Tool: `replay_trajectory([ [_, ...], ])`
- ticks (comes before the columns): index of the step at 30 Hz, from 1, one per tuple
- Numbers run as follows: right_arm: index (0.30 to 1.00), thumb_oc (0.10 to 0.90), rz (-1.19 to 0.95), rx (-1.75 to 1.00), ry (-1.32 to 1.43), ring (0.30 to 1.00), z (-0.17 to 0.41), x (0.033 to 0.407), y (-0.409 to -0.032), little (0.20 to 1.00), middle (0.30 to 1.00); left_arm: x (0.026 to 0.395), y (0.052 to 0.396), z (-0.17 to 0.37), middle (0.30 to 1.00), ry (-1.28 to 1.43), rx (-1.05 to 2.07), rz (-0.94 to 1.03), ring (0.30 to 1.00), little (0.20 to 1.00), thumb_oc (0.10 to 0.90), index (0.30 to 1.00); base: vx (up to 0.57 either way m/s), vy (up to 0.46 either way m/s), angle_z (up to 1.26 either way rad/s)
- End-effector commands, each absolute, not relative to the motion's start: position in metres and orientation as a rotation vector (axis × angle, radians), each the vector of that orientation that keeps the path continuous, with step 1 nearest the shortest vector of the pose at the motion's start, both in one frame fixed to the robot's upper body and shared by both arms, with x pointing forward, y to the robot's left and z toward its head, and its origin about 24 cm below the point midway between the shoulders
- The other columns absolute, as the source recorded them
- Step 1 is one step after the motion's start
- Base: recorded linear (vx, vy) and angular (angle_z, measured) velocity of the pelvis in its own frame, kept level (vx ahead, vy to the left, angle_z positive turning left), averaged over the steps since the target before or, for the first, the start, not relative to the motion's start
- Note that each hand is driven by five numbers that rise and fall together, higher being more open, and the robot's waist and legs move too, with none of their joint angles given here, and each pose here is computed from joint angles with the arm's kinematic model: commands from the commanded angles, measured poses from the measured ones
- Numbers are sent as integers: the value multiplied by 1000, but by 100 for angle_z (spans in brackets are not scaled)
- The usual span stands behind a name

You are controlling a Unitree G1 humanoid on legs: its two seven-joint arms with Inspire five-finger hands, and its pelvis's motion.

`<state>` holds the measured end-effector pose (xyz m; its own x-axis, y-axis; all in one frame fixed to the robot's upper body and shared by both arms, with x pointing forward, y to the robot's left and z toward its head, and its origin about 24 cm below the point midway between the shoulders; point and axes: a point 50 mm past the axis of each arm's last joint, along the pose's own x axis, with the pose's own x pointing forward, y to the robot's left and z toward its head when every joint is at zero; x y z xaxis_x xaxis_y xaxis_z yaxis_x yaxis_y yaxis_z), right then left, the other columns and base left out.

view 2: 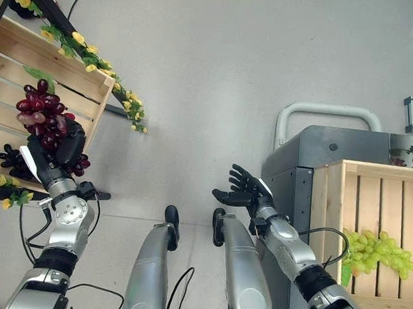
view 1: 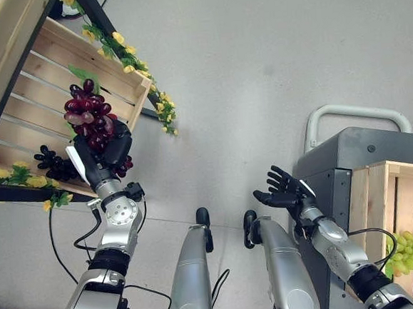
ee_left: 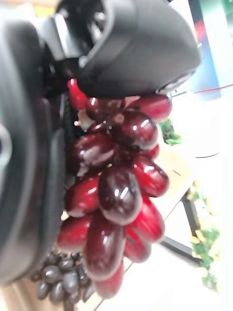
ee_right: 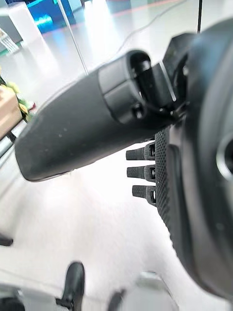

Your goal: Pick up the fruits from the basket on one side to the basket on the other side

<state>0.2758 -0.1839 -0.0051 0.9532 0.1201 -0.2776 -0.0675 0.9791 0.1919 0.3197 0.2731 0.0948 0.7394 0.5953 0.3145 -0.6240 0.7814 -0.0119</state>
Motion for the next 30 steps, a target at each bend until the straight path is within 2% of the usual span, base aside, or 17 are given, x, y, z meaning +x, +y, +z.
replay_trajectory([
  [1, 900, 800, 136, 206, 125, 900, 29, 281, -181, 900, 900, 318, 305, 168, 300, -622, 10, 759, 300, 300, 400, 300, 39, 35, 1],
  [10, 900, 800, 123, 175, 143, 900, 24, 273, -191, 900, 900, 313, 353, 187, 300, -527, 98, 906, 300, 300, 400, 300, 35, 24, 0],
  [16, 900, 800, 112, 169, 148, 900, 20, 269, -191, 900, 900, 309, 384, 202, 300, -482, -80, 975, 300, 300, 400, 300, 7, 7, 1],
  [23, 900, 800, 91, 154, 143, 900, 18, 271, -189, 900, 900, 307, 403, 221, 300, -496, -264, 1002, 300, 300, 400, 300, -15, -3, 1],
  [30, 900, 800, 81, 153, 129, 900, 24, 274, -194, 900, 900, 307, 418, 235, 300, -351, -126, 1043, 300, 300, 400, 300, -22, -1, 2],
])
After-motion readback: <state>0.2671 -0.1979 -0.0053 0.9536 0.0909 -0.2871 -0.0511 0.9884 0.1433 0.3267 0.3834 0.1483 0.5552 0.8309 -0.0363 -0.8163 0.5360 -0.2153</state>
